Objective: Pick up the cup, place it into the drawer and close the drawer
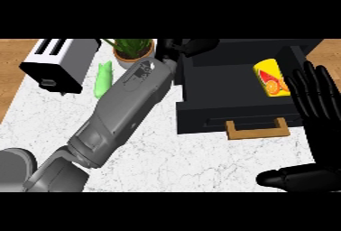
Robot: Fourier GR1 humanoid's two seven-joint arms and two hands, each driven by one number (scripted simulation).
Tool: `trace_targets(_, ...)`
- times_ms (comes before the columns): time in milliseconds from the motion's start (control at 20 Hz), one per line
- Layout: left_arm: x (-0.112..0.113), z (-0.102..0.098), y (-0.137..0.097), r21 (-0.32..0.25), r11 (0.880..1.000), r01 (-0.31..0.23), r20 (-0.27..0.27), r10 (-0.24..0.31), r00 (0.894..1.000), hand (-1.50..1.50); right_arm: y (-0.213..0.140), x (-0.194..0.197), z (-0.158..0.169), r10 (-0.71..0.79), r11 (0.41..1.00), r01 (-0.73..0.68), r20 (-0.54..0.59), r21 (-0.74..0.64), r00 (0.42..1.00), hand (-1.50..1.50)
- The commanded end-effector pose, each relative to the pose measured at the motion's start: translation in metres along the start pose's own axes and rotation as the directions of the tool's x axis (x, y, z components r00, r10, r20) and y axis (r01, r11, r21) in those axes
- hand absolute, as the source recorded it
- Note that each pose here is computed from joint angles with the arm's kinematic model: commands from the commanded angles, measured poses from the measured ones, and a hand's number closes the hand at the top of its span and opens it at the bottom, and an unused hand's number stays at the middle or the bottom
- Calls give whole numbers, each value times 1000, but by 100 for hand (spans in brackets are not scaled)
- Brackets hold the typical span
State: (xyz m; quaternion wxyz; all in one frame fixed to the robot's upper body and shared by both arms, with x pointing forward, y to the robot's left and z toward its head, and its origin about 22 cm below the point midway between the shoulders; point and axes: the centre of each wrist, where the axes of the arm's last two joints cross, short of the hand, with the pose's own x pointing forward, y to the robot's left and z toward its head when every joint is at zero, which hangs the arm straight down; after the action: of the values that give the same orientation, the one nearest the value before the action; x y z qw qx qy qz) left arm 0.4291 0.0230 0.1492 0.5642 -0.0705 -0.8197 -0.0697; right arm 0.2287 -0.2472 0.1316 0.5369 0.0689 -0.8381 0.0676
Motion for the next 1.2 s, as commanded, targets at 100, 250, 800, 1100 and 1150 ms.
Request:
trace_targets(100,-6,-2,-6,-31,997,77,-25,-78,997,150,8,-1,-10,-13,1000,13,7,21,1000,-150)
trace_targets(250,-14,-1,-1,-37,995,90,-34,-91,995,150,-5,2,-12,-8,1000,8,12,24,1000,-150)
trace_targets(800,-14,5,-17,-31,969,246,-49,-247,968,-150,7,1,-16,-57,997,55,49,51,997,-150)
trace_targets(1100,-12,9,-20,-23,995,101,-15,-101,995,-150,0,6,-10,-98,993,93,59,75,993,-150)
trace_targets(1150,-2,1,-20,-50,997,51,6,-51,999,-150,-1,12,-27,-100,993,96,63,65,993,-150)
